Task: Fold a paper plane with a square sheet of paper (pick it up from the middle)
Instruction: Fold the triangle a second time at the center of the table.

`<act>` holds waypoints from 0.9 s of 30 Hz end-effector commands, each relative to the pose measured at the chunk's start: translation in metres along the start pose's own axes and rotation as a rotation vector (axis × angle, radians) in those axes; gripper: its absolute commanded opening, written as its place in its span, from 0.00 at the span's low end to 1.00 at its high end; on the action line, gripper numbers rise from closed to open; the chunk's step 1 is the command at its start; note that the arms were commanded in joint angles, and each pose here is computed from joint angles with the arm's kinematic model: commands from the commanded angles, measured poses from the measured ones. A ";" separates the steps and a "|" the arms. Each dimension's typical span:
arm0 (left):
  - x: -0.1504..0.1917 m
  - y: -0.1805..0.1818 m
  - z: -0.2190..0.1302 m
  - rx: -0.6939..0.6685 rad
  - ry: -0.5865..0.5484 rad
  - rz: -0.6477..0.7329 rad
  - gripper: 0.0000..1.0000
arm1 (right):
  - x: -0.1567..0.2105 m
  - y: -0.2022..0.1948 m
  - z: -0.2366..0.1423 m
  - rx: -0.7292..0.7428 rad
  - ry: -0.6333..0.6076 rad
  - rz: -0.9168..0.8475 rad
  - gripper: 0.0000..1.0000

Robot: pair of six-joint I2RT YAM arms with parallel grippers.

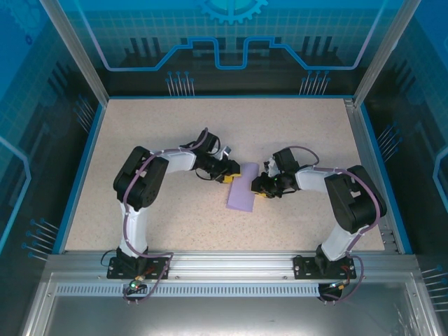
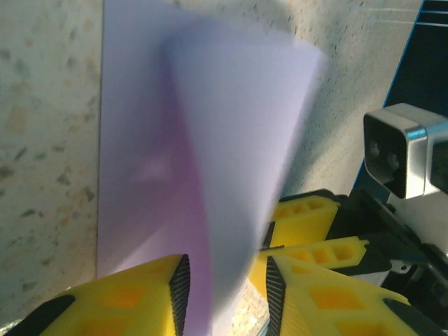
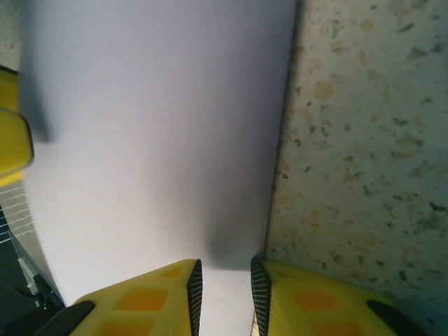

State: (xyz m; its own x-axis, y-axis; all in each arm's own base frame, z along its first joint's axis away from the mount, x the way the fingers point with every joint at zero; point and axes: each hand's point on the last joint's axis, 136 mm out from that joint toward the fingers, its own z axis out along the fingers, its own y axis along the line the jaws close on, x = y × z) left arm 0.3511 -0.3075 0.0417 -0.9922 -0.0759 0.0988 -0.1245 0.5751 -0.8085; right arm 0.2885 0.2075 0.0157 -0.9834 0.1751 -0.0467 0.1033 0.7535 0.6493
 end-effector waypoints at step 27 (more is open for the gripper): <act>0.022 -0.032 -0.020 0.101 0.039 0.095 0.00 | -0.003 0.004 -0.050 0.000 -0.136 -0.018 0.42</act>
State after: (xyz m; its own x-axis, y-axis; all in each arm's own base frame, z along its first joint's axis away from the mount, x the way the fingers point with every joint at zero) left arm 0.3331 -0.3073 0.0505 -0.9929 -0.0460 0.1096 -0.1175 0.5174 -0.8476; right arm 0.2903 0.1950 0.0556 -0.9614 0.2329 -0.1462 0.0685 0.7176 0.6931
